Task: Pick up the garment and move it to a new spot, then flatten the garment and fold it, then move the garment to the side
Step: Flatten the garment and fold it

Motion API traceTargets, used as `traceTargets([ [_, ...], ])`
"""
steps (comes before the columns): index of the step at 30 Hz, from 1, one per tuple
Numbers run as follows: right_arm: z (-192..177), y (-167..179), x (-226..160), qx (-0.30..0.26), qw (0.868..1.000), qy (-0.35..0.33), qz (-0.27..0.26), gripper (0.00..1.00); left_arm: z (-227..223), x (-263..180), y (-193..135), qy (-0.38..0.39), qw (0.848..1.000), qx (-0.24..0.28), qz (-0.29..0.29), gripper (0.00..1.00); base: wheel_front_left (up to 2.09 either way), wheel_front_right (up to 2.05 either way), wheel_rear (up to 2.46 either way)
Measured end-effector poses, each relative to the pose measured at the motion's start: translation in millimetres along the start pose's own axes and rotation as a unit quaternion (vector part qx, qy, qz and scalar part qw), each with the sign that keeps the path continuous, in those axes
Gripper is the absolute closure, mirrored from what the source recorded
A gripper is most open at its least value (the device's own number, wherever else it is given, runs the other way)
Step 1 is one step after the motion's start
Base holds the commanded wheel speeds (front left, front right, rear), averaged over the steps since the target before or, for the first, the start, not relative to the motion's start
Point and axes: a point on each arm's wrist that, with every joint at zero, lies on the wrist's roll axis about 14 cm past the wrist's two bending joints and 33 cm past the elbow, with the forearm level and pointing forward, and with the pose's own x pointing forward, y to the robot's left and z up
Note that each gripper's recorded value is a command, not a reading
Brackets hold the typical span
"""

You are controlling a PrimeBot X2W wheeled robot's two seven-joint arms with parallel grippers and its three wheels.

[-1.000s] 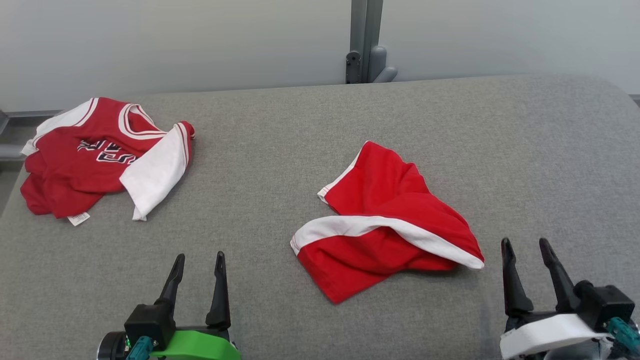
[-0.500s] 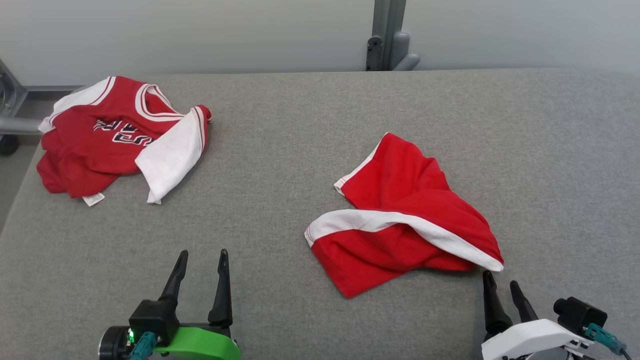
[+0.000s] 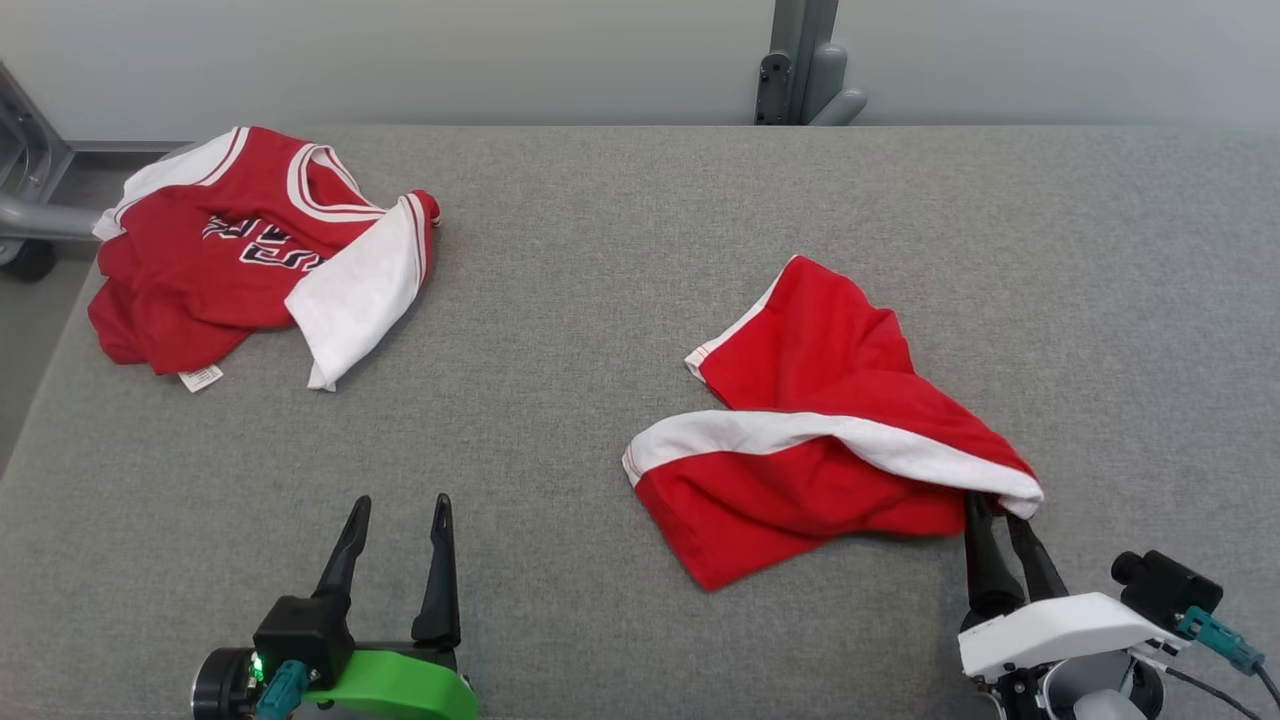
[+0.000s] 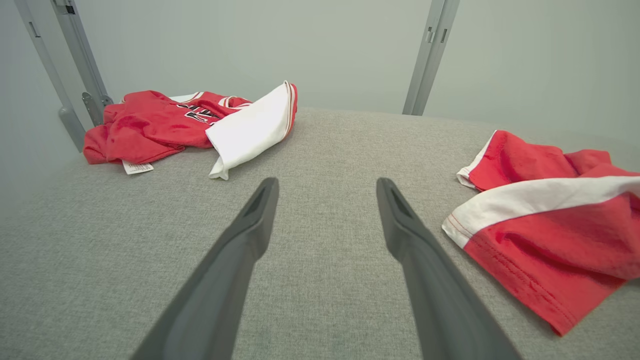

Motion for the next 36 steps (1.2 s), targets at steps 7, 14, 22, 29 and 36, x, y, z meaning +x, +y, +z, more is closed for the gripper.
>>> traceTargets([
  [7,21,9,-1,0.009,0.999,-0.034,0.015,0.14,-1,2,-1,0.001,1.000,0.000,-0.002,0.00,0.00,0.00,0.00],
  [14,35,6,2,0.053,0.997,-0.059,0.006,0.22,-1,6,-5,0.002,1.000,0.000,-0.008,0.00,0.00,0.00,0.00],
  [22,50,7,13,0.072,0.994,-0.081,0.007,0.57,-3,4,-3,0.004,1.000,0.001,-0.005,0.00,0.00,0.00,0.00],
  [29,52,9,20,0.079,0.994,-0.082,0.006,0.76,-1,2,0,0.002,1.000,0.001,-0.001,0.00,0.00,0.00,0.00],
  [36,54,9,25,0.102,0.991,-0.085,0.003,0.79,-2,0,-1,0.003,1.000,0.004,-0.003,0.00,0.00,0.00,0.00],
])
